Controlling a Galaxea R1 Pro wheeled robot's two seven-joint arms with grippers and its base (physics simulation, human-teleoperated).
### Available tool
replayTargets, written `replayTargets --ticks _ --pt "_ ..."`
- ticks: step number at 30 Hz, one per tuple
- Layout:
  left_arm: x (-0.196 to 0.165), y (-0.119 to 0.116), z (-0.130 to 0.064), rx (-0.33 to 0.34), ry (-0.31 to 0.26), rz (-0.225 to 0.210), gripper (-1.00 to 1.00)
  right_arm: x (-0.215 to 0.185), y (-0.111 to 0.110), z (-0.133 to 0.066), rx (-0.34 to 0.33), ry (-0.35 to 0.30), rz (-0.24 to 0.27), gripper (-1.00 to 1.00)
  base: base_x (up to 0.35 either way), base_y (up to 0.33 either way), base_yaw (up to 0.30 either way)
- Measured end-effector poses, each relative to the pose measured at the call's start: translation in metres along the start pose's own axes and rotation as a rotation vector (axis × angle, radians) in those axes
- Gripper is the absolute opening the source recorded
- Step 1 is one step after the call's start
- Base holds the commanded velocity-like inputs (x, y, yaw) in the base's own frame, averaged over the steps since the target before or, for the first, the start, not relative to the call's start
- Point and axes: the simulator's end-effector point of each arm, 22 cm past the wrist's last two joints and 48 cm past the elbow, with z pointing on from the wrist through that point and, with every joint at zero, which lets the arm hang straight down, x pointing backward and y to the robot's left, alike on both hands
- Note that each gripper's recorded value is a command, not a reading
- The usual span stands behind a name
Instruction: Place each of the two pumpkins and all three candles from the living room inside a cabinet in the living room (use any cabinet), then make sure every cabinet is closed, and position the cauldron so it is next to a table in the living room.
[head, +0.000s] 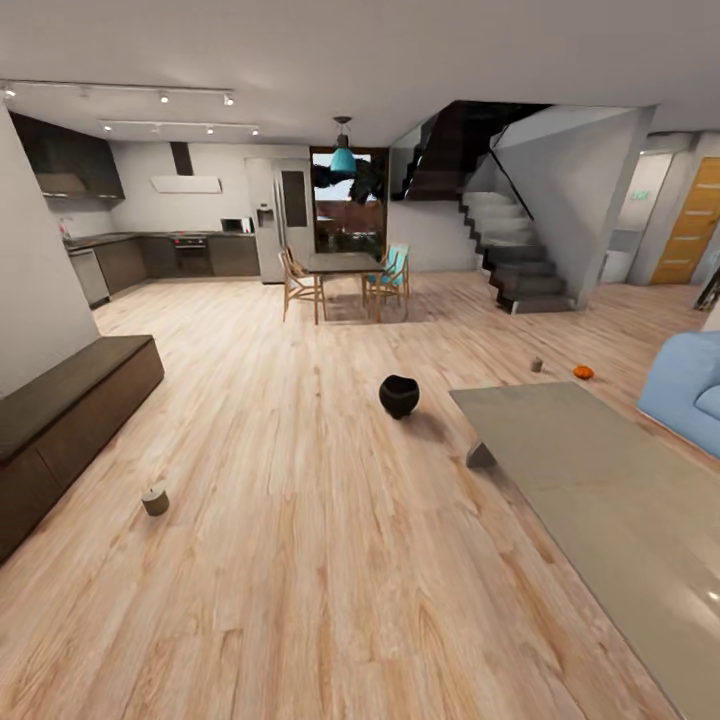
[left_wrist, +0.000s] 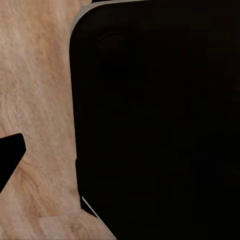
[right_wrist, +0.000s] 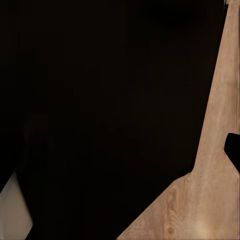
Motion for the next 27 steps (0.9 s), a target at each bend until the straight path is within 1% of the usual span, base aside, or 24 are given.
replayTargets --ticks 27 --pt "0.0087 -0.0007 -0.0004 0.002 0.021 0.007 1.00 0.0087 0.0012 0.0000 -0.002 0.023 0.001 1.00 0.337 0.000 0.235"
